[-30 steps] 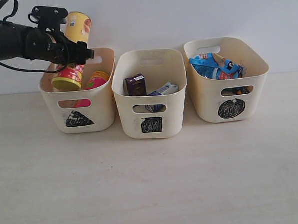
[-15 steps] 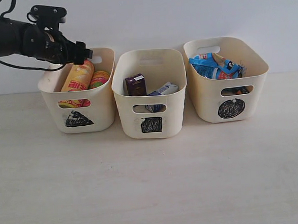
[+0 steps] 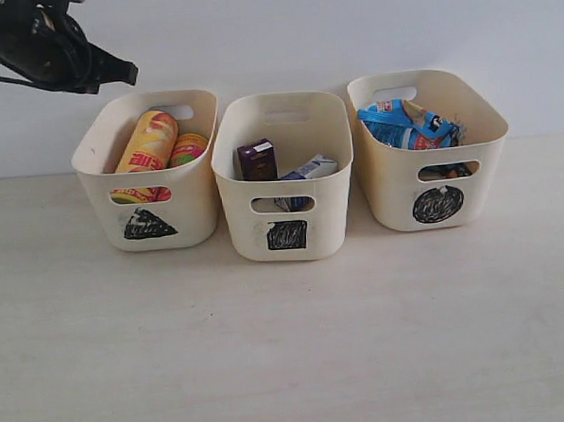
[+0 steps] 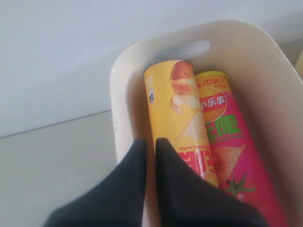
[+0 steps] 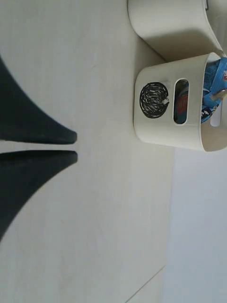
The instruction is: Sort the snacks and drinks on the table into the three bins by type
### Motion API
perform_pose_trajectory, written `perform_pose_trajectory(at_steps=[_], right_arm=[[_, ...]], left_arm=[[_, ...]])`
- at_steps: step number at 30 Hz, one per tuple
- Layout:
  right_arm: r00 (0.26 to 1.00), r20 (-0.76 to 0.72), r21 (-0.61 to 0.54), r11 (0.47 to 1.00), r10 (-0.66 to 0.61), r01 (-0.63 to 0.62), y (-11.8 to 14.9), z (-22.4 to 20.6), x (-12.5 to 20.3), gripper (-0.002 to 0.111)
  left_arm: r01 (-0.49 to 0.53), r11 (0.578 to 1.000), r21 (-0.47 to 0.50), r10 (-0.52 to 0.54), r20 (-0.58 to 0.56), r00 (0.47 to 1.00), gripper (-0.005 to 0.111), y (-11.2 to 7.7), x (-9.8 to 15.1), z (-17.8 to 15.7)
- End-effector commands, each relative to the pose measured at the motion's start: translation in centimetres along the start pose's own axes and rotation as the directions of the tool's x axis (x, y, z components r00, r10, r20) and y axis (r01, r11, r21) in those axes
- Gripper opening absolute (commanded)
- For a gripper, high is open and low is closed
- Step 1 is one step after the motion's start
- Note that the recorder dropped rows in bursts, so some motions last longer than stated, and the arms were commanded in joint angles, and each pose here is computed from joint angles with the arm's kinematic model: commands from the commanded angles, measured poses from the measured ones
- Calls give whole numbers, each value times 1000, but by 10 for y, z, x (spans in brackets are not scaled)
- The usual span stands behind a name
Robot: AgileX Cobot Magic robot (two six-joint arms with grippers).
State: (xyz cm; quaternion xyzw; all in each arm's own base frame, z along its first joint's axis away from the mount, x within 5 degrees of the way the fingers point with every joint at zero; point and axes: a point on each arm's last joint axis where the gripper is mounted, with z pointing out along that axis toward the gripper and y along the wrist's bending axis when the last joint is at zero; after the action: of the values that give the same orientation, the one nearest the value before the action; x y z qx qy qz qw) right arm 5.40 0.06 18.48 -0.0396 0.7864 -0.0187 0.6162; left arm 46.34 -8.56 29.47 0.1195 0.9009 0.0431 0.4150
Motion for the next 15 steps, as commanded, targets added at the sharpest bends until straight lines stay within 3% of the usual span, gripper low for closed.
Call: perform_pose_trajectory(at_steps=[1, 15], right_arm=[[1000, 8, 3, 1000, 1, -1, 0, 0, 1, 3], [1000, 8, 3, 1000, 1, -1, 0, 0, 1, 3]], left_arm=[[0, 1000, -7, 0, -12, 1000, 4, 4, 8, -27], [51, 999, 4, -51, 19, 999, 4, 9, 52, -108]])
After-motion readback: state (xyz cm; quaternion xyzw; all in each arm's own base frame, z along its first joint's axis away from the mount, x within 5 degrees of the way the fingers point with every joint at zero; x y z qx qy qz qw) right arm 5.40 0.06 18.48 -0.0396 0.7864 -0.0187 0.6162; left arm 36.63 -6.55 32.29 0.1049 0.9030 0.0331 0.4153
